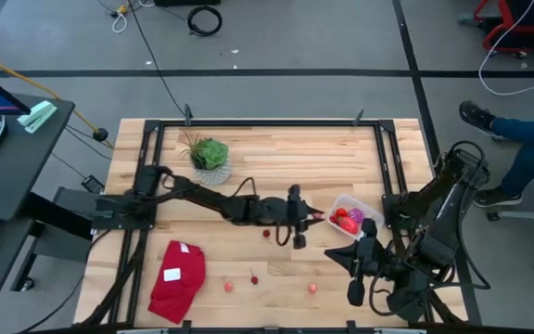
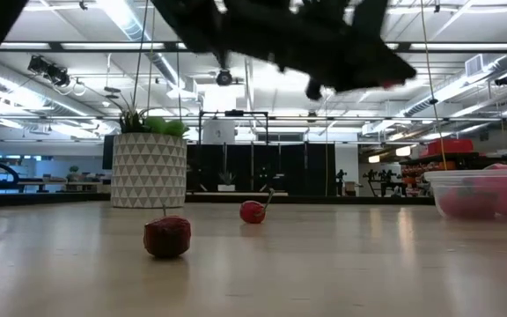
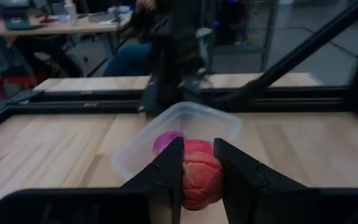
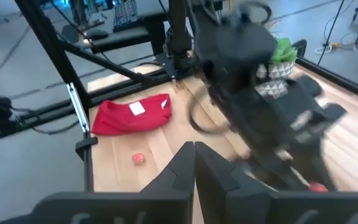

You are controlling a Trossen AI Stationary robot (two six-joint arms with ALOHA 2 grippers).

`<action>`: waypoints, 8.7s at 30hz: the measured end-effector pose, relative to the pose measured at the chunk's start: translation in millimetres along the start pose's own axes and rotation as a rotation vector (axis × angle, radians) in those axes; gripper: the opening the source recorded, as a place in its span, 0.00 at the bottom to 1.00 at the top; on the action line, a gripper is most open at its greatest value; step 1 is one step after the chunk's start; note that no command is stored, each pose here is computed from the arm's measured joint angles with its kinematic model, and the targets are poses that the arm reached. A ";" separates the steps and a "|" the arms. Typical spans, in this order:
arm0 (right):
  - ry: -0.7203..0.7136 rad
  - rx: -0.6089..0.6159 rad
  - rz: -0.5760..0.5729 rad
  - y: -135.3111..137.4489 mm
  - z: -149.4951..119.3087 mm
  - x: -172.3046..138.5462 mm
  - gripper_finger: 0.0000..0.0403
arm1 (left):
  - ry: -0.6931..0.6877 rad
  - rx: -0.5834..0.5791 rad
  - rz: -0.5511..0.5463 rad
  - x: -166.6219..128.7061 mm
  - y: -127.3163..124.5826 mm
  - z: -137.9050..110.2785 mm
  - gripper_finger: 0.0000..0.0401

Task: Pick and placing Produce into tupperware
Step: Put the top pink peach into the transparent bin, then put the right pink peach into the transparent bin

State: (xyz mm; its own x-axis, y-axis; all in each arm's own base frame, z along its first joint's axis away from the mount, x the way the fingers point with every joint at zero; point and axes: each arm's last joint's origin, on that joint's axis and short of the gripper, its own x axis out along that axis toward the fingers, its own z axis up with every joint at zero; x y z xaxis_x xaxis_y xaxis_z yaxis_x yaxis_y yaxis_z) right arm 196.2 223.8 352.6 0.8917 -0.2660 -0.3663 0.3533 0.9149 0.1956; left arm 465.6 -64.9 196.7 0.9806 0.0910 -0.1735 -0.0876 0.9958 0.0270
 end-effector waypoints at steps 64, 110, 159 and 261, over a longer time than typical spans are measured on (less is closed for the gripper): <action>0.102 0.410 0.093 -13.0 -101.4 36.8 0.04 | 0.944 0.255 0.236 -126.5 94.4 150.3 0.31; 0.612 0.512 -0.038 32.0 -174.0 130.8 0.02 | 0.625 0.168 0.201 -332.3 58.2 228.1 0.29; 0.773 0.598 0.033 34.8 -167.0 137.4 0.10 | 0.400 -0.022 0.056 -341.7 35.9 9.4 0.33; 0.970 0.309 -0.326 -4.6 -181.2 121.3 0.39 | 0.433 -0.006 0.066 -343.1 37.3 6.2 0.34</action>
State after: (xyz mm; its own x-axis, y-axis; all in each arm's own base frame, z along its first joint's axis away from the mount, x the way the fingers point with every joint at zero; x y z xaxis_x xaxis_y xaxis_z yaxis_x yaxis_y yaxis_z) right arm 251.5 242.4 142.5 0.1830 -0.0046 -0.9831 0.7118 0.6903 0.1293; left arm 127.0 -59.1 263.3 0.8090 0.1498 -0.5684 -0.1503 0.9876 0.0465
